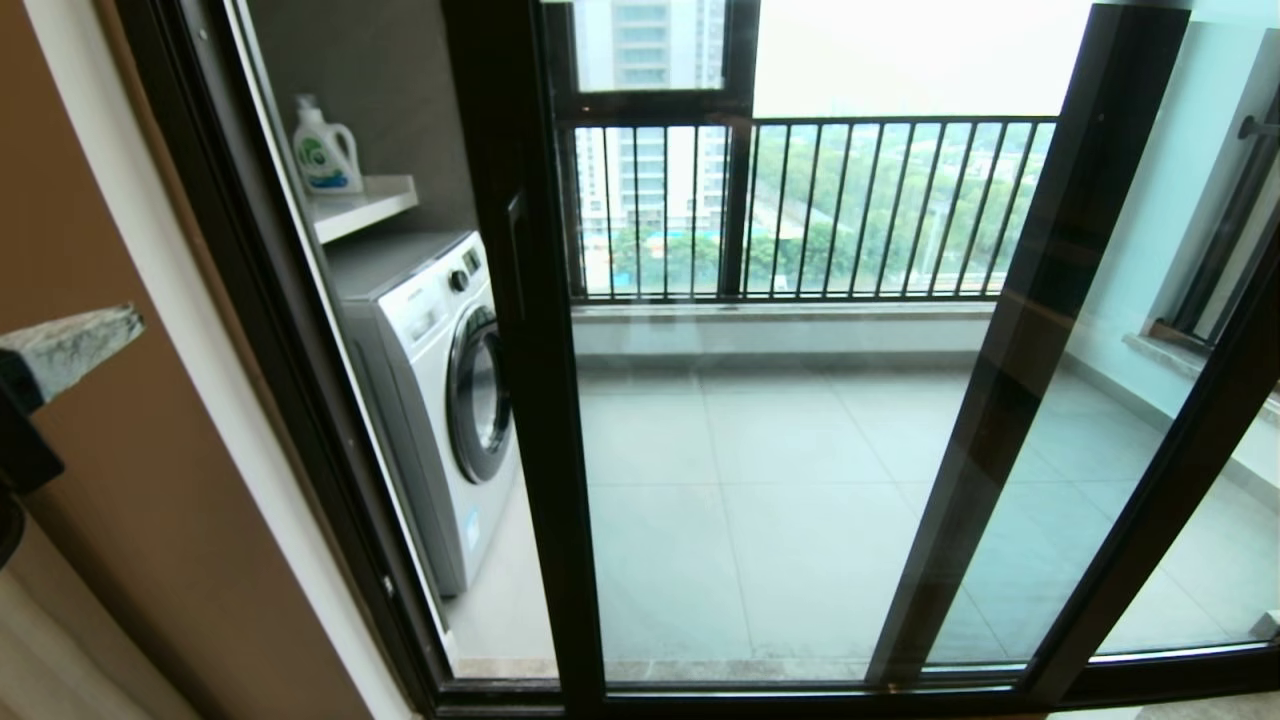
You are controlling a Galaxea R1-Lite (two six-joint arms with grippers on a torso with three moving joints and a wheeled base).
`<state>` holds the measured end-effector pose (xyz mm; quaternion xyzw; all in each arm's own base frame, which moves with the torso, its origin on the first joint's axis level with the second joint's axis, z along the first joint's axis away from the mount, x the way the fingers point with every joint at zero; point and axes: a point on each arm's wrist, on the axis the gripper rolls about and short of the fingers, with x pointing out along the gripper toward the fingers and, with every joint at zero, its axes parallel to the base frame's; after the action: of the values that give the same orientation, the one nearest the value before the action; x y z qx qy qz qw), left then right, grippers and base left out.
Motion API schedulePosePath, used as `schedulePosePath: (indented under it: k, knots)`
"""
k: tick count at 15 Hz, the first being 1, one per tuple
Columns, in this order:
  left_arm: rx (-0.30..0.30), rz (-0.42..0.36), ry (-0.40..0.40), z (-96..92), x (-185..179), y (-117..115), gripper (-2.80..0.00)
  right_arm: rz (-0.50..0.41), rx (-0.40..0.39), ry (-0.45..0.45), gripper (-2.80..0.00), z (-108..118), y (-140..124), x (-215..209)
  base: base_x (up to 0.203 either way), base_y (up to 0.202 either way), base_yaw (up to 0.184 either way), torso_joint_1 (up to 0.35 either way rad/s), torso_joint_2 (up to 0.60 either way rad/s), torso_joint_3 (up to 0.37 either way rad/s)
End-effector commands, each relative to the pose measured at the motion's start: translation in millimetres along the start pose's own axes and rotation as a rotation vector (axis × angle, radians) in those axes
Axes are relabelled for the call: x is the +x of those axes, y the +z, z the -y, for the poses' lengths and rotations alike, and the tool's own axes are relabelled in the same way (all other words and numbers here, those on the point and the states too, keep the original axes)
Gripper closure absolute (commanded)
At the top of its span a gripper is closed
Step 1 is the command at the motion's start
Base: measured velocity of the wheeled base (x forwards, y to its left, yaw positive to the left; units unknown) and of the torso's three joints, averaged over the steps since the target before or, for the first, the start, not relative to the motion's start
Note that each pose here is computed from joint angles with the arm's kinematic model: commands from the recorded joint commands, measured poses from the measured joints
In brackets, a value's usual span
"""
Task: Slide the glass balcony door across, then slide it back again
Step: Close the slid door
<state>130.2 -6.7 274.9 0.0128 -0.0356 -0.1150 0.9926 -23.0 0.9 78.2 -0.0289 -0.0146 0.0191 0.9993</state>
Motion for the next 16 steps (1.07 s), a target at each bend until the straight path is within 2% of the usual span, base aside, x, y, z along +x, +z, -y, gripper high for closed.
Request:
schedulePosePath:
  k: [1,8,12,16]
  knots:
    - [-0.016,-0.072,-0.031,-6.7,53,-4,0.0,-0.013,-0.001,0.001,0.0,0,-3,1,0.0,0.0,0.0,0.0,0.0,0.0]
    - [-0.017,-0.069,-0.101,-0.5,123,8,0.0,-0.011,-0.001,0.002,0.0,0,-3,1,0.0,0.0,0.0,0.0,0.0,0.0]
    - [-0.019,-0.059,-0.178,31.7,149,12,0.0,-0.013,-0.001,0.002,0.0,0,-3,1,0.0,0.0,0.0,0.0,0.0,0.0]
    - [-0.015,-0.055,-0.165,62.7,182,12,0.0,-0.013,-0.001,0.001,0.0,0,-3,1,0.0,0.0,0.0,0.0,0.0,0.0]
